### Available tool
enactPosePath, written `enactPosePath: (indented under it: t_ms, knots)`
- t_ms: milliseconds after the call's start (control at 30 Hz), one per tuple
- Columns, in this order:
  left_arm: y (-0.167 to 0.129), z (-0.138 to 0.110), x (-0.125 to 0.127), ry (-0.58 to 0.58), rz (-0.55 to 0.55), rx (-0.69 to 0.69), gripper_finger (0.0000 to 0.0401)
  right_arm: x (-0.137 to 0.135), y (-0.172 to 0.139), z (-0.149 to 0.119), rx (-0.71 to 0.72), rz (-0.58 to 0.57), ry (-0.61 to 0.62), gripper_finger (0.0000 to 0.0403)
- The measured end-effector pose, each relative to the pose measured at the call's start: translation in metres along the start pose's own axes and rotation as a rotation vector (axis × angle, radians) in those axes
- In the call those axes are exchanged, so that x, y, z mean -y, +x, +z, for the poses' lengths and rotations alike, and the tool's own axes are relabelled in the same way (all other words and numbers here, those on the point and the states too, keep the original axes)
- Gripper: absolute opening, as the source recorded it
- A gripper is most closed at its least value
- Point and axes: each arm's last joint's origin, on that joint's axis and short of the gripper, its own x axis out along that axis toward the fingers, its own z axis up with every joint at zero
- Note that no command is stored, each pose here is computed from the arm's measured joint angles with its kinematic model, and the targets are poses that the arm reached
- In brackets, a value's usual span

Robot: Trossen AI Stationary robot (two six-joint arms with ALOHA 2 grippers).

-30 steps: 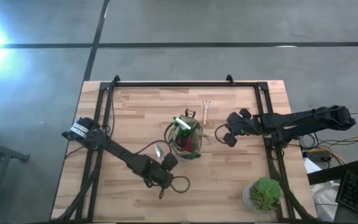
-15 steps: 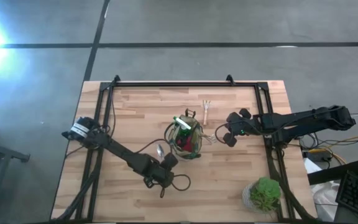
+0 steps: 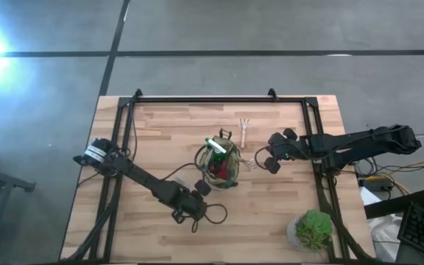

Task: Pick & Place Garden tools in Gardening bag
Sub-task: Put the light brown trowel into the white gardening bag

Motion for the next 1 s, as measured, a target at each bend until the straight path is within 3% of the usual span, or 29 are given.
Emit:
enactPosePath:
  t_ms: [367, 633, 1000]
  knots:
    - [-0.029, 0.006, -0.006, -0.101, -0.001, 0.084, 0.0060, 0.000, 0.000, 0.000, 0.000, 0.000, -0.001, 0.0008]
    - [-0.070, 0.010, -0.016, -0.188, 0.028, 0.236, 0.0060, 0.000, 0.000, 0.000, 0.002, 0.002, 0.000, 0.0008]
    - [-0.133, 0.019, -0.026, -0.259, 0.121, 0.549, 0.0060, -0.001, 0.000, 0.001, 0.010, 0.005, 0.000, 0.0008]
